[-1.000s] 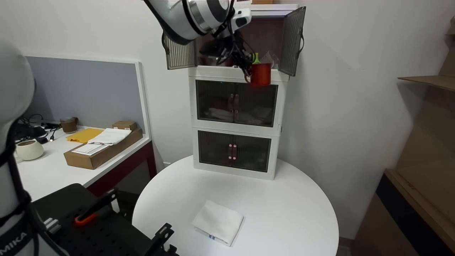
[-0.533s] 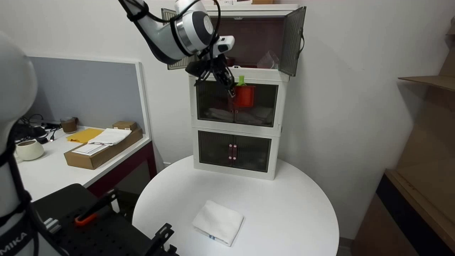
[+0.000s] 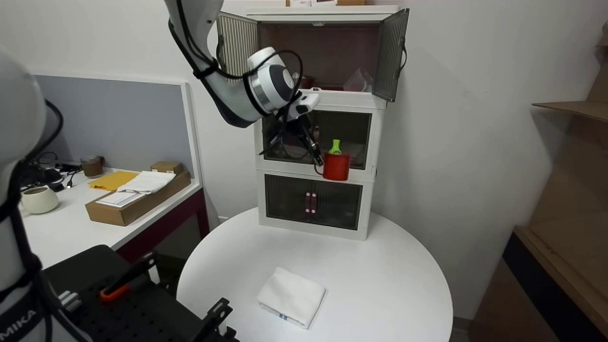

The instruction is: Remove the red cup from the top cabinet

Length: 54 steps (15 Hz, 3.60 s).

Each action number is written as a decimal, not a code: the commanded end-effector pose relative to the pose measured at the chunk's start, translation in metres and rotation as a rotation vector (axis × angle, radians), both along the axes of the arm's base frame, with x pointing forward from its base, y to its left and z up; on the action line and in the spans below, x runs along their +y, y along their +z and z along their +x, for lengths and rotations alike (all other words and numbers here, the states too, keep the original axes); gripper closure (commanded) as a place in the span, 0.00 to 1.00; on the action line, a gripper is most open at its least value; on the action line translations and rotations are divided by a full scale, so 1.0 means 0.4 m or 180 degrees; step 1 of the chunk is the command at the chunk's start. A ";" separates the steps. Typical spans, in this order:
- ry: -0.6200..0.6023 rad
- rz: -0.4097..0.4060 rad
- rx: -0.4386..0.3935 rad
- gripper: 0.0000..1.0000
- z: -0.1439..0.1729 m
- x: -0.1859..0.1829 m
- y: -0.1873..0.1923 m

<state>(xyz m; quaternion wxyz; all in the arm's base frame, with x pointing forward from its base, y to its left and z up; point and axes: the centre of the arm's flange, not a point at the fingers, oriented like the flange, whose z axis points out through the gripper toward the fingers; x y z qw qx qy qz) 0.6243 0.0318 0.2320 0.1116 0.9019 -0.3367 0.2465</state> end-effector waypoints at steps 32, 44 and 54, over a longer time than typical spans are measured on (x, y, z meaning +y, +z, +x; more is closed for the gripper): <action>-0.1073 -0.0476 -0.0176 0.96 0.303 -0.015 -0.686; -0.0732 -0.0387 0.0060 0.96 0.260 0.064 -0.809; -0.0585 -0.0246 0.0292 0.96 0.230 0.088 -0.869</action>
